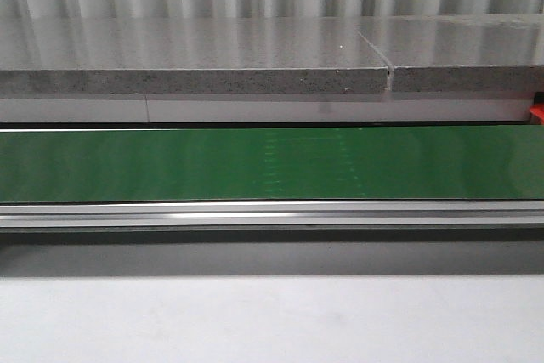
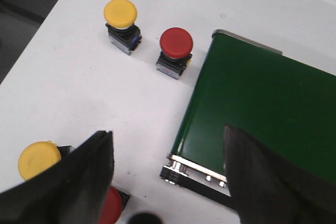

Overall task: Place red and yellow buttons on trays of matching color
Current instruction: 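Move the left gripper over the remaining buttons beside the belt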

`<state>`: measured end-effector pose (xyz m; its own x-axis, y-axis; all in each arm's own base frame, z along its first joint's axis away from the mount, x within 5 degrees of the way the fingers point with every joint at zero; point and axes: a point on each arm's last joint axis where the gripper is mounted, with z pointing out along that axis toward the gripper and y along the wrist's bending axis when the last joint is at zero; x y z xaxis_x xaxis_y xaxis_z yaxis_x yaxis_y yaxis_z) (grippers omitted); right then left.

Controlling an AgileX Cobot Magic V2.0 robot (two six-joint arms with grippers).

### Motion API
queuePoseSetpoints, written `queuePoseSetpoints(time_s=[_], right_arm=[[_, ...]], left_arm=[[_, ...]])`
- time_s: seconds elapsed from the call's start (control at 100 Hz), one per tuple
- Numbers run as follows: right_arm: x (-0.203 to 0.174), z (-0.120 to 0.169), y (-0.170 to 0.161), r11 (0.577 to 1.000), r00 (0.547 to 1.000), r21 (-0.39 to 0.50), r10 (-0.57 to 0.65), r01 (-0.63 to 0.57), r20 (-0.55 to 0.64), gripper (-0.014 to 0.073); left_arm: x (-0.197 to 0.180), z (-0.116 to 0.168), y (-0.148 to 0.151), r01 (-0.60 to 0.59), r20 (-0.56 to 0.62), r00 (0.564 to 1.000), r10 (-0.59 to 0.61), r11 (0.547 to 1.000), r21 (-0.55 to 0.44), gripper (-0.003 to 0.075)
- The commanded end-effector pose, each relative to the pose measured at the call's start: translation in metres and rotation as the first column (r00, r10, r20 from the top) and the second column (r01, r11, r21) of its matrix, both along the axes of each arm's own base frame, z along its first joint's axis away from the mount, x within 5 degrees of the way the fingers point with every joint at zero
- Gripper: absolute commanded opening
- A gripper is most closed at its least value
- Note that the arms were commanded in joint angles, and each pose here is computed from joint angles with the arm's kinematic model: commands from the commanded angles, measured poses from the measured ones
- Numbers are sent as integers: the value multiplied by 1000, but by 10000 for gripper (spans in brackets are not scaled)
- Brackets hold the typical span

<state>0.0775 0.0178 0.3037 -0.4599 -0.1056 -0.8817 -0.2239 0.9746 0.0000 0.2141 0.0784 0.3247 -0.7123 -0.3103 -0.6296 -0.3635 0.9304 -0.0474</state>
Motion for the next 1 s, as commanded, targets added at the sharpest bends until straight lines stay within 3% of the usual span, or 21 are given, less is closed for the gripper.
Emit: queuePoseSetpoints(time_s=[0.0, 0.14, 0.36, 0.54, 0.73, 0.99], right_arm=[[2, 12, 1, 1000, 997, 6, 7, -8, 82, -69], [2, 12, 1, 1000, 997, 6, 7, -8, 82, -69], [2, 12, 1, 1000, 997, 6, 7, -8, 82, -69], [2, 12, 1, 1000, 997, 6, 7, -8, 82, -69], [2, 12, 1, 1000, 997, 6, 7, -8, 81, -69], [2, 12, 1, 1000, 997, 6, 7, -8, 81, -69]], left_arm=[[14, 12, 11, -43, 45, 998, 44, 999, -22, 477], [38, 6, 30, -78, -60, 996, 73, 994, -83, 477], [77, 0, 62, -147, -76, 988, 135, 970, -191, 468], [104, -18, 86, -213, -165, 972, 169, 932, -294, 454], [132, -37, 101, -260, -246, 952, 181, 904, -340, 454], [160, -55, 117, -300, -268, 941, 209, 880, -369, 454]])
